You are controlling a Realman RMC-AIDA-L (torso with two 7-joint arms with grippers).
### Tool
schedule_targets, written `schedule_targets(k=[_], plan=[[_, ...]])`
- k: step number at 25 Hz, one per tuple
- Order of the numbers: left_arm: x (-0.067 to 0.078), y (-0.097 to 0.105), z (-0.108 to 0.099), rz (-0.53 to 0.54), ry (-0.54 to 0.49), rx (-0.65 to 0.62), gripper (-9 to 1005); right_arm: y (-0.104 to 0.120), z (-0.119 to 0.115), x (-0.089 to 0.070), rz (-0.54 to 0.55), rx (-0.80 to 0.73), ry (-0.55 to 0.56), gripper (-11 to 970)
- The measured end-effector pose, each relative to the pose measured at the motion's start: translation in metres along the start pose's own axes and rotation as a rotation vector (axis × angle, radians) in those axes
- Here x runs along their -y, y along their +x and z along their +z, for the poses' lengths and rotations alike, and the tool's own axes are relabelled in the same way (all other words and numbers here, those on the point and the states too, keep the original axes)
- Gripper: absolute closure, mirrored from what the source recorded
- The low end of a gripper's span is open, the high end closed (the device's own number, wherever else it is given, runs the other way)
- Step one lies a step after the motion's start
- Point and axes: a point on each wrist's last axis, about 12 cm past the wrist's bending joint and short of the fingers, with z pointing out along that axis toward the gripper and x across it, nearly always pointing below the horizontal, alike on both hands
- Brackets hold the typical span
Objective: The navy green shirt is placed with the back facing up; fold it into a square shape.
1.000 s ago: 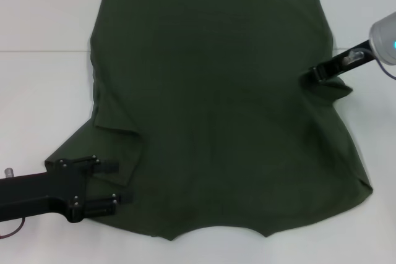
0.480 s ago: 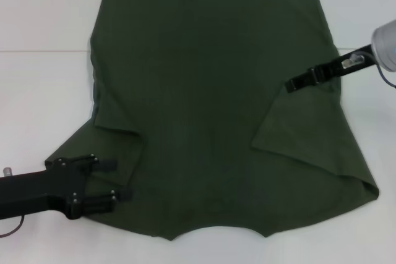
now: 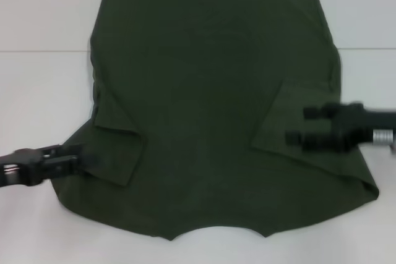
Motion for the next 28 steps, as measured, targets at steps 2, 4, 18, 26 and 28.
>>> schedule_targets(k=[2,4,18,26,28], plan=[[0.0,-0.003,-0.018,-0.076,-0.041,-0.002,233,0.02,0.0,-0.011,-0.081,0.058,-0.016,57],[-0.001,-0.005,-0.027,-0.127,-0.08,-0.019,233,0.038,0.006,-0.02,-0.138,0.094,-0.04,55],[-0.027,-0.014,-0.018,-0.422,-0.359,-0.254,232,0.077,0.029,-0.041,-0.338,0.12,-0.116,47],[-0.032,-0.024,0.013,-0.39,-0.406,-0.365,232,0.075,0.031,-0.038,-0.352,0.111,-0.098,48],[-0.032,-0.025,0.016,-0.384,-0.409,-0.365,232,0.075,0.032,-0.038,-0.351,0.108,-0.093,48]])
